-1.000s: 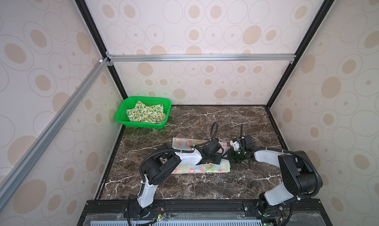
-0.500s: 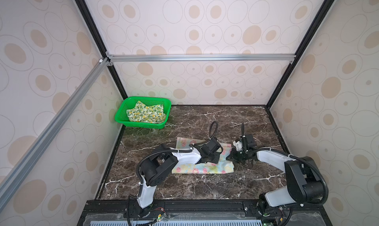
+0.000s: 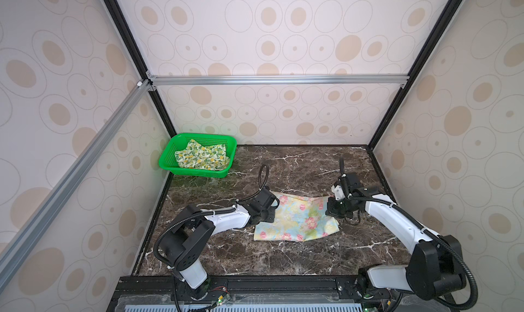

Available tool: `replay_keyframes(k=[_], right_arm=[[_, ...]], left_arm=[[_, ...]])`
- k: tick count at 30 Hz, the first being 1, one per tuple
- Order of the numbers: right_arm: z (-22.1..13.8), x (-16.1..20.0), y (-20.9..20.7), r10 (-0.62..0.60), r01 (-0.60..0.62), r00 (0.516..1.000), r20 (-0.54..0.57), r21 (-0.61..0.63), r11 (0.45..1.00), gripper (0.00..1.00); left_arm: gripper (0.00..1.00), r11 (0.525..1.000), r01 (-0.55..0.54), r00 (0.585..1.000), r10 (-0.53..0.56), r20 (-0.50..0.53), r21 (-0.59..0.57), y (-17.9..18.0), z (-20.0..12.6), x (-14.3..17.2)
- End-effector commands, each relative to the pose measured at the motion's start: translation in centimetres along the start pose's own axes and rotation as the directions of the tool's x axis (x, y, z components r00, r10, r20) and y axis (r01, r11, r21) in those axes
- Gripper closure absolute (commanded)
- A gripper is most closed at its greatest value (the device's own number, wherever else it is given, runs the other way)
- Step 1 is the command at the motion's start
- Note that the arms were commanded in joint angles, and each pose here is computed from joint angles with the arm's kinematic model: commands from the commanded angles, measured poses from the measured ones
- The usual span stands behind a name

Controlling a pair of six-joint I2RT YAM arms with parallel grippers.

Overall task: Fold and stack skirts
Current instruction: Fold the skirt at the center of the table.

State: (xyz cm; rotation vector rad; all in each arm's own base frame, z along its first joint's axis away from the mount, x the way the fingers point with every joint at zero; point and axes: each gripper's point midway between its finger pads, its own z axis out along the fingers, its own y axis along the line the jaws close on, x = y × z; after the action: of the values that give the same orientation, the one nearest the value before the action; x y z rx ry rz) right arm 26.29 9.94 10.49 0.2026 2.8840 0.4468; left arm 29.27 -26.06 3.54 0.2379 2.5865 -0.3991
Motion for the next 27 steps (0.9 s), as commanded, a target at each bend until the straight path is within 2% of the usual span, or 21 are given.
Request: replay_keyframes(k=[1, 14, 27], right_arm=[[-1.6, 0.5, -1.1, -0.022, 0.024, 0.999, -0.025, 0.078, 0.997, 1.00], [-3.5, -0.2, -0.2, -0.069, 0.069, 0.998, -0.008, 0.136, 0.988, 1.00], [-2.8, 1.1, 4.5, -0.127, 0.127, 0.992, -0.003, 0.079, 0.989, 1.00]], left_arm=[[0.99, 0.995, 0.032, 0.999, -0.034, 0.021, 0.098, -1.8, 0.1, 0.0], [1.00, 0.977, 0.048, 0.998, -0.041, -0.041, 0.206, -7.2, 2.1, 4.1], [1.00, 0.958, 0.075, 0.995, -0.055, -0.078, 0.276, -11.9, 4.0, 6.4]])
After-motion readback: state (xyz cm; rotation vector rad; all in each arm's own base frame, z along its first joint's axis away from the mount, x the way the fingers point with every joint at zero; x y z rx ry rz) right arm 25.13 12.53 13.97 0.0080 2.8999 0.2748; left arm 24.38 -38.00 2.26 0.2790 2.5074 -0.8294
